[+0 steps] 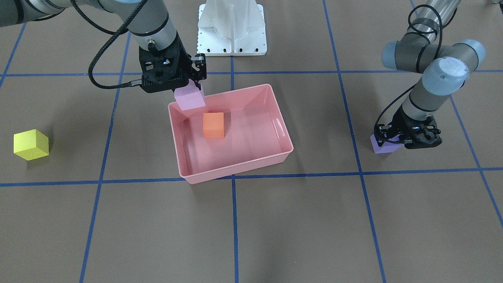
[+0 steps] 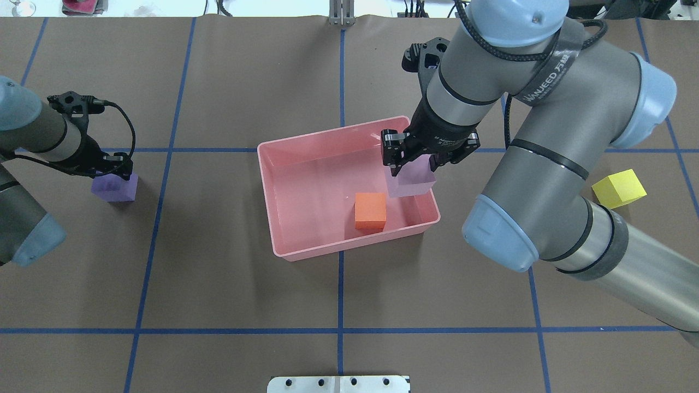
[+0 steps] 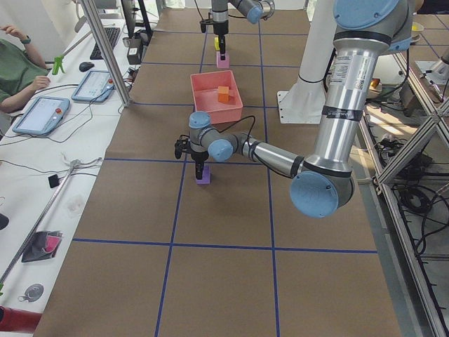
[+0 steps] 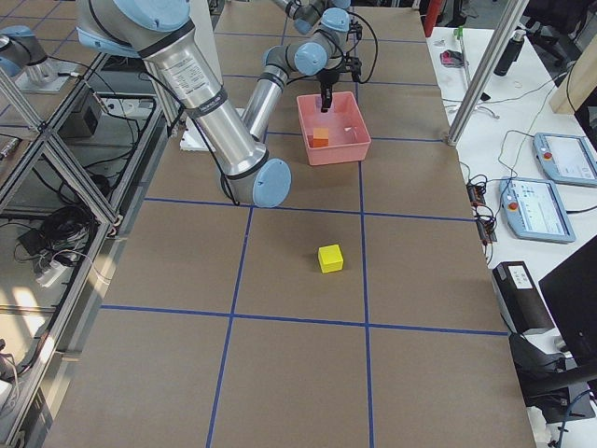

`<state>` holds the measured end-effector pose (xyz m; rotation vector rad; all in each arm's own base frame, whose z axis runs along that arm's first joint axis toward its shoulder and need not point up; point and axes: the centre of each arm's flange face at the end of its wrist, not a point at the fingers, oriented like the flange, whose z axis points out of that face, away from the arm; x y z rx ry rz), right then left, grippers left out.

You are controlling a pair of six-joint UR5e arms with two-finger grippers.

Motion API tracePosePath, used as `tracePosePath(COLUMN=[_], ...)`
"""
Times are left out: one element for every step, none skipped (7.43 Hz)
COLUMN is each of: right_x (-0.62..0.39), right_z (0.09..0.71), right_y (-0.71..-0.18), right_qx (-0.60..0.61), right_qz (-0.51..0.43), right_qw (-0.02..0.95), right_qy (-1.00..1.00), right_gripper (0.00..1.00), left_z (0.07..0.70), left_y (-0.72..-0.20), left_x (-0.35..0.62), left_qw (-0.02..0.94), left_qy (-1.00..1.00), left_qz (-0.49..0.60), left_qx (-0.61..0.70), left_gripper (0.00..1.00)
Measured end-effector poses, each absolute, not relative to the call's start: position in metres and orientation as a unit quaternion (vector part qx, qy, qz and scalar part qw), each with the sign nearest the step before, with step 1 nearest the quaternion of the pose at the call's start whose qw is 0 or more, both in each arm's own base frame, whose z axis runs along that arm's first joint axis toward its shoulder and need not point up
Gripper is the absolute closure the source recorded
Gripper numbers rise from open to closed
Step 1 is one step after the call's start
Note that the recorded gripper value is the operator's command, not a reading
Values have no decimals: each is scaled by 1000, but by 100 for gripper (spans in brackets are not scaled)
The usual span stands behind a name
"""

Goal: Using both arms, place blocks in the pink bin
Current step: 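Release the pink cube in the bin while the left gripper grasps the purple cube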

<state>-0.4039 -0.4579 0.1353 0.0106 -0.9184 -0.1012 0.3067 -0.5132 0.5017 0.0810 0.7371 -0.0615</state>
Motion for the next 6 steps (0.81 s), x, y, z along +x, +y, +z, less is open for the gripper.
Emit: tracePosePath(right_x=[-410,-413,-414,-414,-414,-413], right_z=[134,132,129,127,126,127], right_y=[-462,-464,-465,-465,-465,-465], right_qx=[8,10,10,10,10,10], right_qz=[-47,-43,-37,-33,-32,-31], right_qw=[892,889,887,885,885,885], right_qy=[-449,-456,-461,-464,-464,-465], right_gripper=[1,0,0,0,0,0], left_z=[501,500,497,494,488,473], left_y=[-512,-508,-506,-506,-511,-522], left_x=[308,310,311,311,306,296], left_qw=[930,926,921,918,915,911], left_qy=[365,378,389,396,403,410], left_qz=[-26,-19,-12,-10,-13,-23], left_qx=[32,14,0,-6,-11,-20], left_gripper=[100,100,100,100,100,100])
